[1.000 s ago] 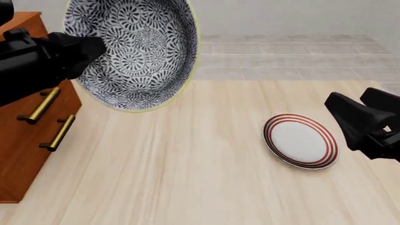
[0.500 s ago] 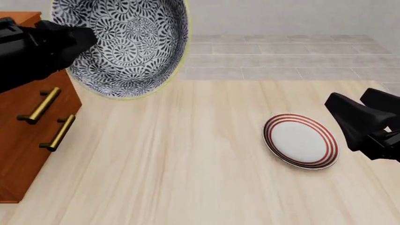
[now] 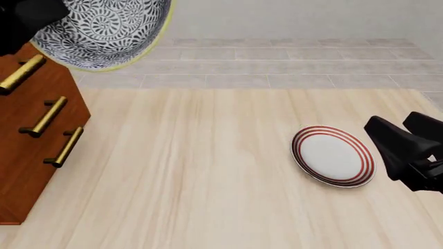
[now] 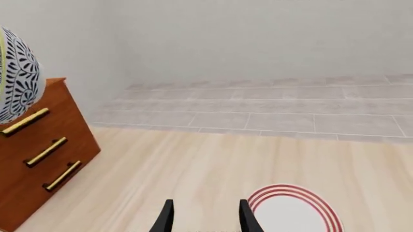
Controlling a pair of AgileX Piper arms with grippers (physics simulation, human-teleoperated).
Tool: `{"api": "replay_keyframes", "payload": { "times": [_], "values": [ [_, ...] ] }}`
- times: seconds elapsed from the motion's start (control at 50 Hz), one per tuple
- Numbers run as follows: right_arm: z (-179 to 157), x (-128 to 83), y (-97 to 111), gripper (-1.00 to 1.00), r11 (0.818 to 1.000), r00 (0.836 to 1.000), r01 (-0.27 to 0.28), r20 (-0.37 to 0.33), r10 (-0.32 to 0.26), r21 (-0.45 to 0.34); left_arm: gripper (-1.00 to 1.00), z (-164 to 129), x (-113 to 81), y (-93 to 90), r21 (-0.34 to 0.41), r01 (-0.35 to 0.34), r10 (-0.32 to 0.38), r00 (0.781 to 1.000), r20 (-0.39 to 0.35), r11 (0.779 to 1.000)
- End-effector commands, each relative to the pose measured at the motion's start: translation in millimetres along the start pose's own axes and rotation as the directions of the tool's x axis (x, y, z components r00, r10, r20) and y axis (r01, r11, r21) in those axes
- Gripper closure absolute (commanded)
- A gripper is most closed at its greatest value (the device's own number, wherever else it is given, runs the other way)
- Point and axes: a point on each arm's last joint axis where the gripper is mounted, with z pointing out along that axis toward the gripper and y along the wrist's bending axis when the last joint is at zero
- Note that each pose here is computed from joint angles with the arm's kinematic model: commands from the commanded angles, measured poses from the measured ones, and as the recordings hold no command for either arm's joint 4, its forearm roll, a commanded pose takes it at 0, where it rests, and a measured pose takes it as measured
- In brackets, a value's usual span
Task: Put the bowl on top of the cabinet.
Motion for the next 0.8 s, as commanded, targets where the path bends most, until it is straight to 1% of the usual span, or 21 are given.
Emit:
{"api": "replay_keyframes", "payload": {
  "times": [0.02, 0.06, 0.2, 0.24, 0.28, 0.32, 0.36, 0.42, 0.46, 0.5, 0.54, 0.56, 0.62, 0.64, 0.66, 0.68, 0.7, 0.72, 0.74, 0.76, 0.8],
  "values": [
    [-9, 11, -5, -1.00, 0.999, 1.000, -0.020, 0.013, 0.020, 0.027, 1.00, -12, -18.5, -1.6, -0.024, 0.046, -0.045, 0.998, 0.044, 0.999],
    [-10, 14, -6, -1.00, 0.999, 1.000, -0.021, 0.010, 0.021, 0.033, 1.00, -14, -21.2, -0.4, -0.036, 0.042, -0.040, 0.998, 0.053, 0.998],
    [-14, 19, -7, -1.00, 0.999, 1.000, -0.019, 0.012, 0.019, 0.044, 1.00, -20, -32.0, -0.4, -0.061, 0.061, -0.056, 0.995, 0.082, 0.996],
    [-15, 21, -8, -1.00, 0.999, 1.000, -0.016, 0.020, 0.015, 0.048, 1.00, -22, -36.1, 0.3, -0.076, 0.068, -0.061, 0.994, 0.092, 0.995],
    [-18, 23, -9, -1.00, 0.998, 0.999, -0.026, 0.034, 0.024, 0.058, 1.00, -24, -40.0, 0.3, -0.089, 0.069, -0.060, 0.993, 0.097, 0.994],
    [-19, 28, -10, -1.00, 0.998, 0.999, -0.032, 0.031, 0.030, 0.060, 1.00, -26, -44.8, 1.2, -0.112, 0.069, -0.058, 0.993, 0.101, 0.991],
    [-19, 29, -11, -1.00, 0.997, 0.999, -0.031, 0.030, 0.029, 0.064, 1.00, -27, -47.2, 0.7, -0.117, 0.067, -0.055, 0.993, 0.104, 0.991],
    [-18, 35, -13, -1.00, 0.997, 0.999, -0.031, 0.027, 0.029, 0.075, 1.00, -31, -54.3, 1.2, -0.146, 0.079, -0.063, 0.991, 0.114, 0.986],
    [-19, 37, -13, -1.00, 0.996, 0.999, -0.032, 0.026, 0.030, 0.082, 1.00, -32, -59.5, 3.0, -0.179, 0.076, -0.056, 0.992, 0.115, 0.981],
    [-20, 38, -14, -1.00, 0.996, 0.999, -0.025, 0.028, 0.023, 0.085, 1.00, -32, -59.5, 5.5, -0.200, 0.092, -0.071, 0.992, 0.109, 0.976],
    [-23, 35, -14, -1.00, 0.995, 0.999, -0.032, 0.042, 0.028, 0.091, 1.00, -33, -60.8, 5.1, -0.203, 0.086, -0.065, 0.992, 0.108, 0.975],
    [-23, 35, -14, -1.00, 0.995, 0.999, -0.032, 0.042, 0.028, 0.091, 1.00, -34, -62.5, 6.1, -0.218, 0.085, -0.063, 0.992, 0.108, 0.972],
    [-25, 35, -14, -1.00, 0.995, 0.999, -0.024, 0.050, 0.019, 0.095, 1.00, -36, -65.4, 4.7, -0.229, 0.081, -0.060, 0.993, 0.097, 0.970],
    [-26, 35, -14, -1.00, 0.995, 0.999, -0.021, 0.050, 0.016, 0.093, 1.00, -38, -69.2, 2.7, -0.234, 0.080, -0.059, 0.994, 0.098, 0.969],
    [-27, 35, -14, -1.00, 0.995, 0.998, -0.024, 0.055, 0.019, 0.095, 1.00, -38, -68.6, 3.3, -0.236, 0.099, -0.077, 0.992, 0.099, 0.967],
    [-27, 34, -14, -1.00, 0.995, 0.998, -0.025, 0.057, 0.019, 0.097, 1.00, -40, -78.9, -2.1, -0.242, 0.094, -0.072, 0.993, 0.098, 0.966],
    [-27, 34, -14, -1.00, 0.995, 0.998, -0.024, 0.057, 0.019, 0.097, 1.00, -41, -81.4, -1.7, -0.253, 0.092, -0.069, 0.993, 0.100, 0.963],
    [-28, 34, -14, -1.00, 0.995, 0.998, -0.025, 0.058, 0.019, 0.097, 1.00, -41, -76.8, 2.4, -0.263, 0.089, -0.064, 0.993, 0.100, 0.961],
    [-28, 34, -14, -1.00, 0.995, 0.998, -0.024, 0.059, 0.018, 0.097, 1.00, -40, -83.2, -0.5, -0.270, 0.089, -0.066, 0.993, 0.093, 0.959],
    [-27, 35, -14, -1.00, 0.995, 0.998, -0.016, 0.056, 0.011, 0.096, 1.00, -41, -77.3, 4.7, -0.283, 0.089, -0.064, 0.994, 0.093, 0.955],
    [-27, 35, -14, -1.00, 0.995, 0.999, -0.007, 0.054, 0.002, 0.096, 1.00, -41, -77.6, 6.6, -0.299, 0.081, -0.056, 0.994, 0.090, 0.951]
  ]
}}
